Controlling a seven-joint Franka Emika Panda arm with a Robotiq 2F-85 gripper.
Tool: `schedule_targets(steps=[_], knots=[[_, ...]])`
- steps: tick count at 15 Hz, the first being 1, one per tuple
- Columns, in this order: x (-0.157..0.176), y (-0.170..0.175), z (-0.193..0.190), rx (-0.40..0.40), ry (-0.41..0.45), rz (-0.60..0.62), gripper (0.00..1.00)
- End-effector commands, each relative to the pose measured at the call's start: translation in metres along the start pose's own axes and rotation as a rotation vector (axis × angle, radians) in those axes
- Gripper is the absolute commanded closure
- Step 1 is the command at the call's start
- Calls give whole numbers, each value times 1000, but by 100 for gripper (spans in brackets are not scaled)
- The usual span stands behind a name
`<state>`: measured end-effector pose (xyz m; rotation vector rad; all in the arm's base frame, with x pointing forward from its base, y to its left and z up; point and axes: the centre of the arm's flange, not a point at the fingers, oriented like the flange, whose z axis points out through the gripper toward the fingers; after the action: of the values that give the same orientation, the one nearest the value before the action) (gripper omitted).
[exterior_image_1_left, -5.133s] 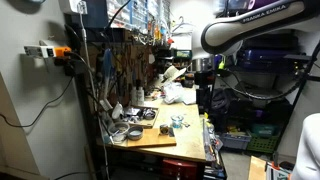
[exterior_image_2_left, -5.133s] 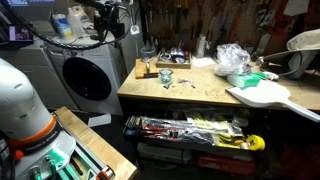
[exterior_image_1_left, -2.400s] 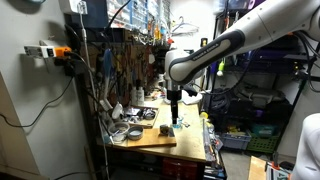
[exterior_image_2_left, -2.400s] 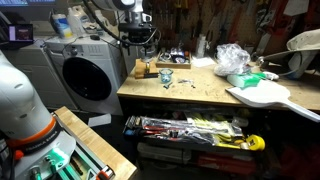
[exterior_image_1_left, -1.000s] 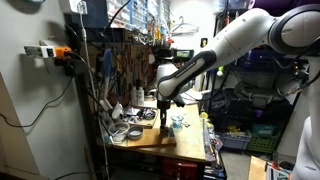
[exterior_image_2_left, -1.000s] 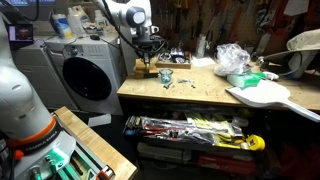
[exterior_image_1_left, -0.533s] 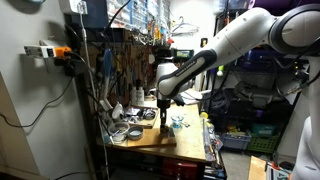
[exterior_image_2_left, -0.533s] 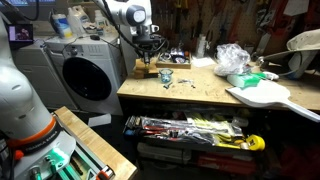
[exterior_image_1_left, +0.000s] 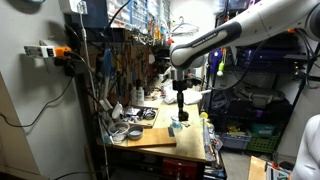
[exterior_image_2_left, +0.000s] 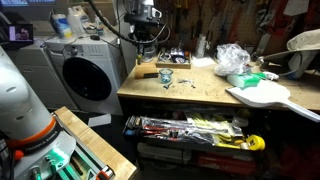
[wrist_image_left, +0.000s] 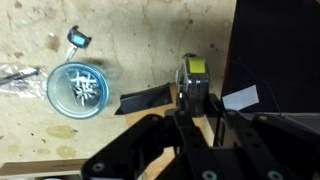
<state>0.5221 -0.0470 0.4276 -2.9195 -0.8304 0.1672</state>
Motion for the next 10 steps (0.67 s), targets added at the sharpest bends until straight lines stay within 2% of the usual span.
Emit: schedule_targets(steps=[1, 4, 6, 10], knots=[[-75, 22, -24, 10, 42, 149, 94], [-122, 58, -26, -11, 67, 261, 94], [-149, 76, -17, 25, 61, 298, 94], [-205, 103, 28, 127, 52, 397, 94]])
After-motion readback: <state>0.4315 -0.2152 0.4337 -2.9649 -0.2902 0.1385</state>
